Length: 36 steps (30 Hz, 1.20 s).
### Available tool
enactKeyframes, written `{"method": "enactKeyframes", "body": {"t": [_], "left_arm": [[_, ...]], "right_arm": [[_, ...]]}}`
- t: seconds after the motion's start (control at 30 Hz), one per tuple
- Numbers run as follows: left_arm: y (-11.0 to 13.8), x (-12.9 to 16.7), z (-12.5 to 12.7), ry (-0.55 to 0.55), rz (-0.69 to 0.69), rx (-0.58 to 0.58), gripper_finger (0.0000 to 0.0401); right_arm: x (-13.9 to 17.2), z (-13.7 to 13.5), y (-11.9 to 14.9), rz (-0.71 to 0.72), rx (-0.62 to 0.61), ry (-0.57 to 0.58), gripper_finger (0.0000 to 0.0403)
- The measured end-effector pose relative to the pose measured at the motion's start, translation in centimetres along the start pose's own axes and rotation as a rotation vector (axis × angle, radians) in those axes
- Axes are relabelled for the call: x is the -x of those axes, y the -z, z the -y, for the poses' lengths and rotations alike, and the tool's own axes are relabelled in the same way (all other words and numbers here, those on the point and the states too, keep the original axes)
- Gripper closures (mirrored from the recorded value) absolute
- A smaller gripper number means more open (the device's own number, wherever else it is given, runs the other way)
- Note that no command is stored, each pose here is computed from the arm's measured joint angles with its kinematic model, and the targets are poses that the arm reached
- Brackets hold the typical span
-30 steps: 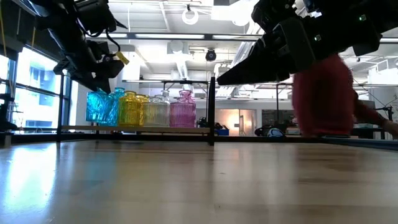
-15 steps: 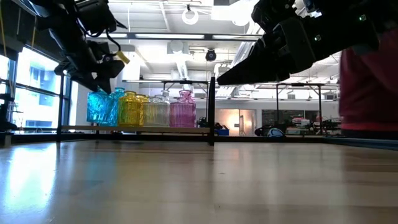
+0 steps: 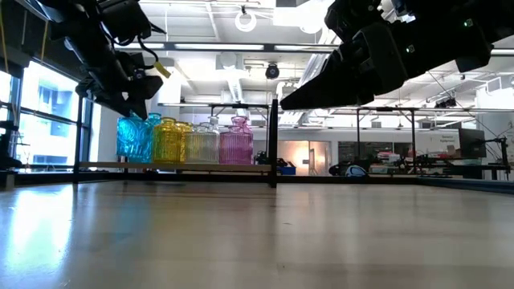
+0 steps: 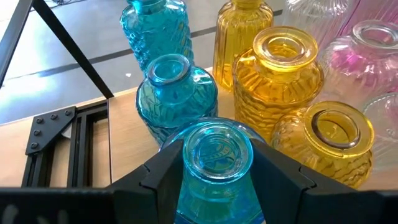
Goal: Sort vases onto shelf
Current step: Put the blue vase on the shelf
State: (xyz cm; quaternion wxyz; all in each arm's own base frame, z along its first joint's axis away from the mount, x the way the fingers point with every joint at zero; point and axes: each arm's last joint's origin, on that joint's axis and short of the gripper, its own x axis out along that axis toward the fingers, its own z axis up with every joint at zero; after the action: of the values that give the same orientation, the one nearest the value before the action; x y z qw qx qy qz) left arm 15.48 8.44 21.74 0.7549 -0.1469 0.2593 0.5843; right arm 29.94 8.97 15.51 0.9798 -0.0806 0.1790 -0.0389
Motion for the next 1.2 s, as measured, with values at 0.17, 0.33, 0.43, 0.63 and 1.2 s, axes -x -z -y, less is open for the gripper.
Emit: {"method": "enactKeyframes", "body": {"t": [0.17, 0.33, 0.43, 0.63, 1.2], "left_arm": [[0.1, 0.0, 0.0, -0.001, 0.0, 0.002, 0.0238], [1.2, -0.6, -0.2, -0.02, 0.005, 0.01, 0.0238], [1.4, -0.6, -0.2, -0.029, 0.014, 0.011, 0.0238], [1.4, -0.4, 0.1, -0.007, 0.025, -0.014, 0.0237], [0.9, 0.5, -0.5, 0.019, 0.072, -0.056, 0.0188]], "right_arm": [[0.0, 0.0, 0.0, 0.0, 0.0, 0.0, 0.0402], [0.0, 0.0, 0.0, 0.0, 0.0, -0.011, 0.0402], [0.0, 0.0, 0.0, 0.0, 0.0, -0.012, 0.0402], [0.0, 0.0, 0.0, 0.0, 0.0, -0.013, 0.0402], [0.0, -0.1, 0.0, 0.0, 0.0, -0.027, 0.0402]]}}
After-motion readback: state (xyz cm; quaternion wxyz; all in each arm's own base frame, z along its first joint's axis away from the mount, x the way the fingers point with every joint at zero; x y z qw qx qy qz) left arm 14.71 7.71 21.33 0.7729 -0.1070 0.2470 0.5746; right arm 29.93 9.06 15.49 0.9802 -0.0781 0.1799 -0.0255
